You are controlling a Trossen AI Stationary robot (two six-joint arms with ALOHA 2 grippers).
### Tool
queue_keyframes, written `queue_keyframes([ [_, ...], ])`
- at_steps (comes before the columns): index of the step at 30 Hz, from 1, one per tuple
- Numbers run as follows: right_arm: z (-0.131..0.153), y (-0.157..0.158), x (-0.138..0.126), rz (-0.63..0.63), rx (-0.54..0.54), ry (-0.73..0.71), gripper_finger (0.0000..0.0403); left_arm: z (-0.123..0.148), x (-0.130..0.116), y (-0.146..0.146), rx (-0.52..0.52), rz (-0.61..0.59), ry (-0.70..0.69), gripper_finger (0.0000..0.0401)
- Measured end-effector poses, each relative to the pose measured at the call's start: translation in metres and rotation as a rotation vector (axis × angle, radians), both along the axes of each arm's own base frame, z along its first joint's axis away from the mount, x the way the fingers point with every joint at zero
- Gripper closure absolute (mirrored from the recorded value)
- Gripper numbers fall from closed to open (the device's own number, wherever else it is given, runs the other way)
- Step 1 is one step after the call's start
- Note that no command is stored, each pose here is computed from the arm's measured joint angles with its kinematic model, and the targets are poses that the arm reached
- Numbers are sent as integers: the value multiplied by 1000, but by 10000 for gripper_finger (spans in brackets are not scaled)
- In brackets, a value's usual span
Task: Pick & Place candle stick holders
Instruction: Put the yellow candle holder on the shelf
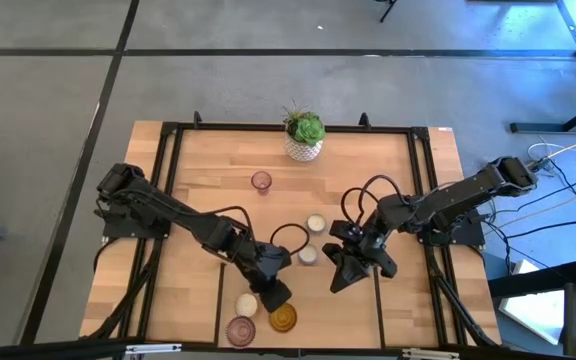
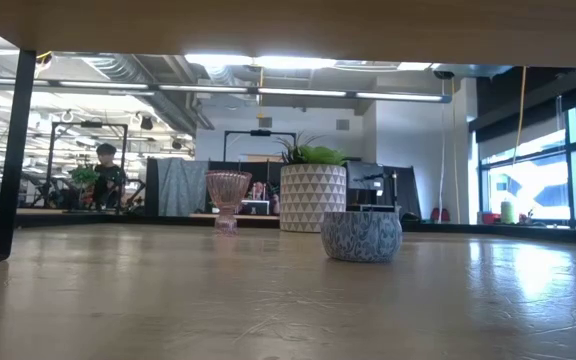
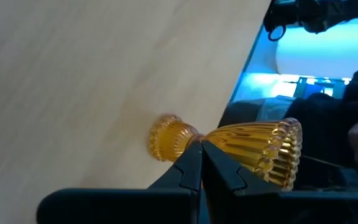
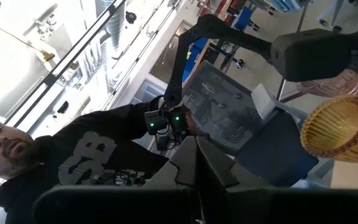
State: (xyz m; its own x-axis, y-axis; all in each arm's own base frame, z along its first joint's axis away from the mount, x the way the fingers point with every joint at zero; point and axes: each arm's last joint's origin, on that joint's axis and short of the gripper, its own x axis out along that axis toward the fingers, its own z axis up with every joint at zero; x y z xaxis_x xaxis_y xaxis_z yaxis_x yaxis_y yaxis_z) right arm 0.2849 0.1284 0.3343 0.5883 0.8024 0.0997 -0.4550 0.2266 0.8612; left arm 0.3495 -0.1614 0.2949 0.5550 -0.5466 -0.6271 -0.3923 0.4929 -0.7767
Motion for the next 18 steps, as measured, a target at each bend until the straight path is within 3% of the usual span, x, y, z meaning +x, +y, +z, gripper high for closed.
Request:
queue_keyframes([
  [18,0,0,0,-11,1,0,400,2,-3,-9,-44,-45,-4,399],
])
